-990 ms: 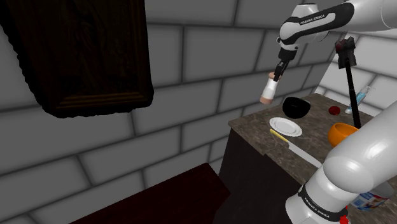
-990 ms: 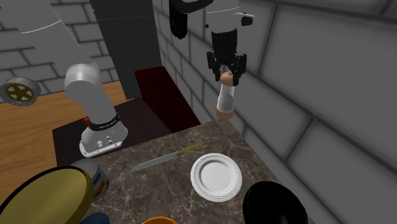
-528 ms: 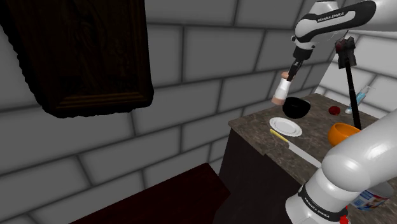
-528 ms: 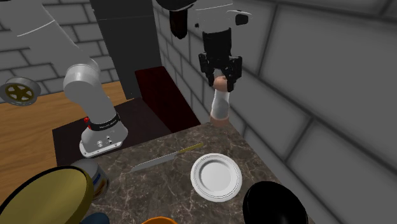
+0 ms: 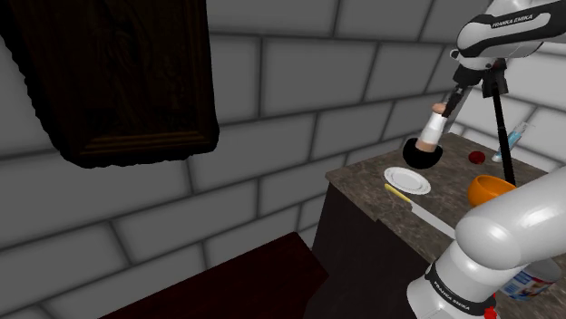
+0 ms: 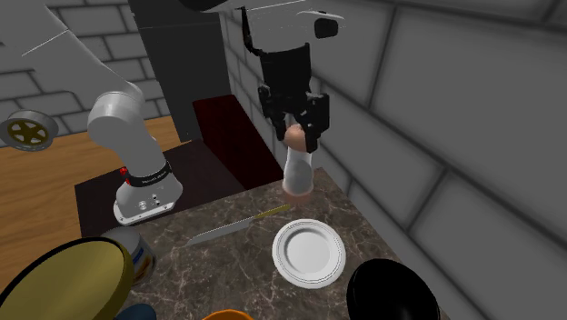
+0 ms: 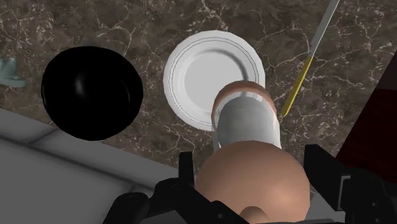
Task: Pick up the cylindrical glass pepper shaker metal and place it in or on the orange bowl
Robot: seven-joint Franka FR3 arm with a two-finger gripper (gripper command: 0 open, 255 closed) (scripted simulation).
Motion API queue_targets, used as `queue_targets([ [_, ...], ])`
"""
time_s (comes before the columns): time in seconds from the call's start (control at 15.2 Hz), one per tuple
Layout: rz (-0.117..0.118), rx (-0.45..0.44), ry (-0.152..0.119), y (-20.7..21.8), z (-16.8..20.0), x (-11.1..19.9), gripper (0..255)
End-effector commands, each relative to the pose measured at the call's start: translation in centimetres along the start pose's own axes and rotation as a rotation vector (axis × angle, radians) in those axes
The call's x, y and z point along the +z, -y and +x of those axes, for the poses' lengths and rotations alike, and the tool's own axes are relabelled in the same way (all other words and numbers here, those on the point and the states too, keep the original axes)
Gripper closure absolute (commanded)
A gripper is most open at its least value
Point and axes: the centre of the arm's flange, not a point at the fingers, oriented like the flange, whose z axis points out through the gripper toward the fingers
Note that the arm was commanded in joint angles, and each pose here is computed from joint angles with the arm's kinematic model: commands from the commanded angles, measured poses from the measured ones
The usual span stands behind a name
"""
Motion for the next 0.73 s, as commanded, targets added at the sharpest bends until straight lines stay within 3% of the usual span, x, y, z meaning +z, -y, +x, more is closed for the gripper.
queue_targets([
  [0.0,0.000,-0.002,0.000,-0.9,-2.5,-0.2,255],
  [0.66,0.000,-0.002,0.000,-5.7,-14.7,-1.7,255],
])
